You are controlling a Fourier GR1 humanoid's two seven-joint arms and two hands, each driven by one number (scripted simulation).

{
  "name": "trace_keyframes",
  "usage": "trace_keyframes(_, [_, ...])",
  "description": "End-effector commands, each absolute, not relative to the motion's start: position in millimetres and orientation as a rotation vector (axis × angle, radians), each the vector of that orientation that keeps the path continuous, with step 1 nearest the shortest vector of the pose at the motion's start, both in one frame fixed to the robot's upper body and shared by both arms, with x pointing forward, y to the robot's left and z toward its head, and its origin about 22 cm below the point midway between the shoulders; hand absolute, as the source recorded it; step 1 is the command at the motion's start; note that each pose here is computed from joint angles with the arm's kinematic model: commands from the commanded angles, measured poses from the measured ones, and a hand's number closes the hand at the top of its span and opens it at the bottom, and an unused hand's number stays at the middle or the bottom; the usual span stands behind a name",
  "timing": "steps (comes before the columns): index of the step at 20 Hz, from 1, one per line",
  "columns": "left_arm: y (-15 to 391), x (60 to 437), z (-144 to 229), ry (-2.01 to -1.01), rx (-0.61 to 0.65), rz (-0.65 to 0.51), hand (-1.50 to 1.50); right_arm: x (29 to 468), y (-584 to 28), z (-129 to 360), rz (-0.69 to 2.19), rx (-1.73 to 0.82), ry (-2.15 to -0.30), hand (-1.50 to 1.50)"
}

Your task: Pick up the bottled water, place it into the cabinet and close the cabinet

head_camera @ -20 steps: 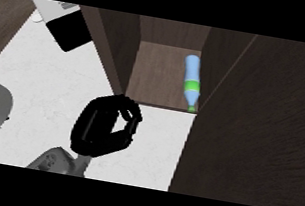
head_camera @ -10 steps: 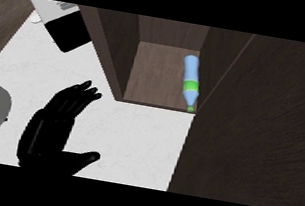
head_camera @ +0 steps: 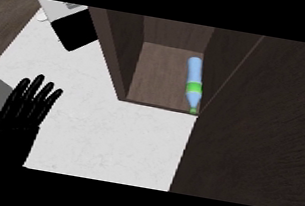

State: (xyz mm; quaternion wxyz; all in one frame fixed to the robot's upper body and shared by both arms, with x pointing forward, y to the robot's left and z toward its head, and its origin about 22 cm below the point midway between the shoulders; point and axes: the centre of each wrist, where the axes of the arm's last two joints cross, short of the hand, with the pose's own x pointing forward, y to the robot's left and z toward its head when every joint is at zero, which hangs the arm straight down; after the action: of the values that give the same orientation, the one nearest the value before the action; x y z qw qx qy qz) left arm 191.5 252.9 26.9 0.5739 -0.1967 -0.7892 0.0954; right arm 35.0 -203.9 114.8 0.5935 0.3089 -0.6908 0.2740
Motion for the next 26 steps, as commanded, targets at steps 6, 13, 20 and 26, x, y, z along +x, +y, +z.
trace_keyframes(6, [289.7, 179.6, 38.5, -1.855, -0.474, 0.217, -1.50, 32.8, -180.9, 155.9, 0.771, 0.825, -1.676, 1.50])
trace_keyframes(13, [313.7, 169.0, 42.8, -1.843, -0.503, 0.178, -1.50, 36.2, -164.5, 138.3, 0.624, 0.966, -1.656, 1.50])
trace_keyframes(20, [325.6, 172.4, 54.7, -1.849, -0.533, 0.131, -1.50, 47.8, -166.9, 136.8, 0.728, 0.929, -1.632, 1.50])
trace_keyframes(26, [329.5, 172.0, 59.7, -1.843, -0.566, 0.091, -1.50, 57.5, -169.4, 135.3, 0.808, 0.908, -1.612, 1.50])
